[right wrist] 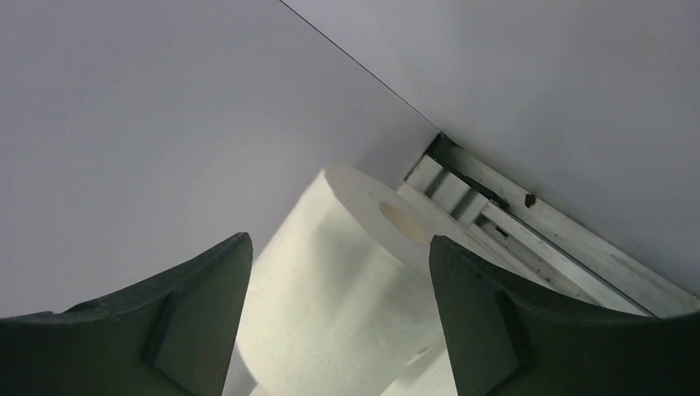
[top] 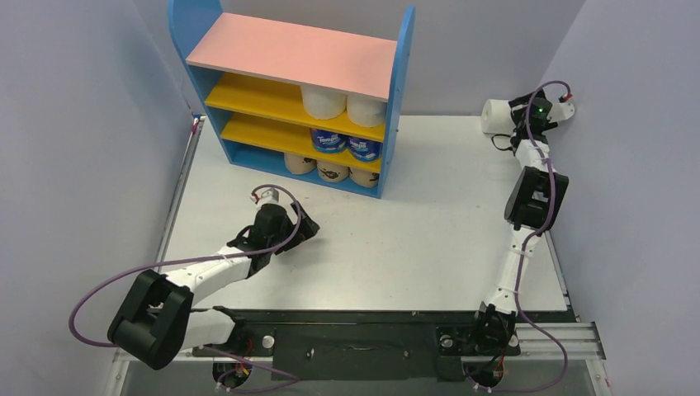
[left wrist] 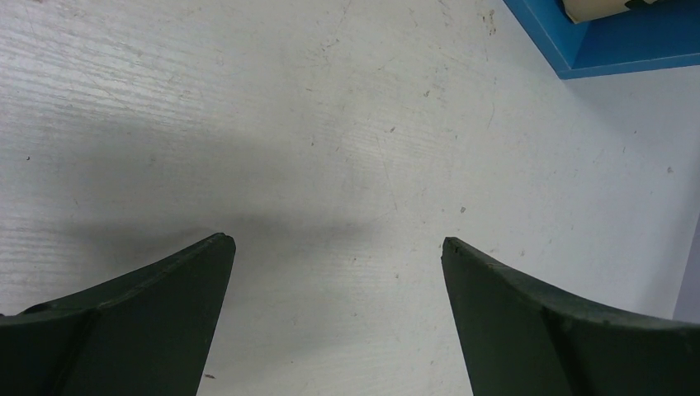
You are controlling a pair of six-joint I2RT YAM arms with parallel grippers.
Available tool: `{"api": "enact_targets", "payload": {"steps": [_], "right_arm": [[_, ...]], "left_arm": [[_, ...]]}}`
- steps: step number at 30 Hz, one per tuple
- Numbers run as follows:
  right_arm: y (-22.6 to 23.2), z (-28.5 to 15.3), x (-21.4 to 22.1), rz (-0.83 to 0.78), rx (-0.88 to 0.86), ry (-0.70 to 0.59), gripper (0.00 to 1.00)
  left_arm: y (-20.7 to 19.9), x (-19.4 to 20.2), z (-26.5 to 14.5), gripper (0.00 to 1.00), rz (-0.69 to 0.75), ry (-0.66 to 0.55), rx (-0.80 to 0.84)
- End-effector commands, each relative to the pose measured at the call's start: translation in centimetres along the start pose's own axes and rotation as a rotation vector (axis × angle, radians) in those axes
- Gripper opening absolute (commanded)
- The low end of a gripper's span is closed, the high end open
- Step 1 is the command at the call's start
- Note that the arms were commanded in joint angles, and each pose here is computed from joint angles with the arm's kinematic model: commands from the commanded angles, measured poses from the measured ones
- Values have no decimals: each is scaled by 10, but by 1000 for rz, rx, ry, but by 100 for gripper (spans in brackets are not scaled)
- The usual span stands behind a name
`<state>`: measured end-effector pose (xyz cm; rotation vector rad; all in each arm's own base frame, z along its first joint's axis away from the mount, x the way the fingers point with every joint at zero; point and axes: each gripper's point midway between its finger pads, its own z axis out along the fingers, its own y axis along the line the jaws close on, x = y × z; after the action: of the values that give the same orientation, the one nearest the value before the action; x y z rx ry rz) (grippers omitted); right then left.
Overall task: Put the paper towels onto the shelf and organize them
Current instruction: Pick up the paper towel from the center of the board.
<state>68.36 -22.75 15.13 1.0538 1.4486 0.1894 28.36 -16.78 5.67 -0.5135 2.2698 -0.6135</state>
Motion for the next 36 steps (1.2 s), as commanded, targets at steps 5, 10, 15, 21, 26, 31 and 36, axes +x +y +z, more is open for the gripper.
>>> {"api": "enact_targets", "payload": {"steps": [5,10,15,21,26,31,36], "right_arm": [[18,12,-8,33,-119,0,75],[29,15,2,69,-197,25,74],[46,12,12,89,-274,56,74],[75,-4,37,128,-353,139,73],[98,-29,68,113,-397,225,73],[116,-64,97,104,-440,309,71],[122,-100,112,111,-469,344,71]], "left_arm": [[-26,-17,5,97,-15,-37,75],[-27,-16,8,97,-15,-30,78],[-26,-14,10,97,-14,-24,76],[-32,-13,11,97,-20,-11,97],[-32,-12,7,97,-22,-5,106],[-32,-11,1,97,-23,-9,120],[-37,-13,-5,97,-25,-16,142]]}}
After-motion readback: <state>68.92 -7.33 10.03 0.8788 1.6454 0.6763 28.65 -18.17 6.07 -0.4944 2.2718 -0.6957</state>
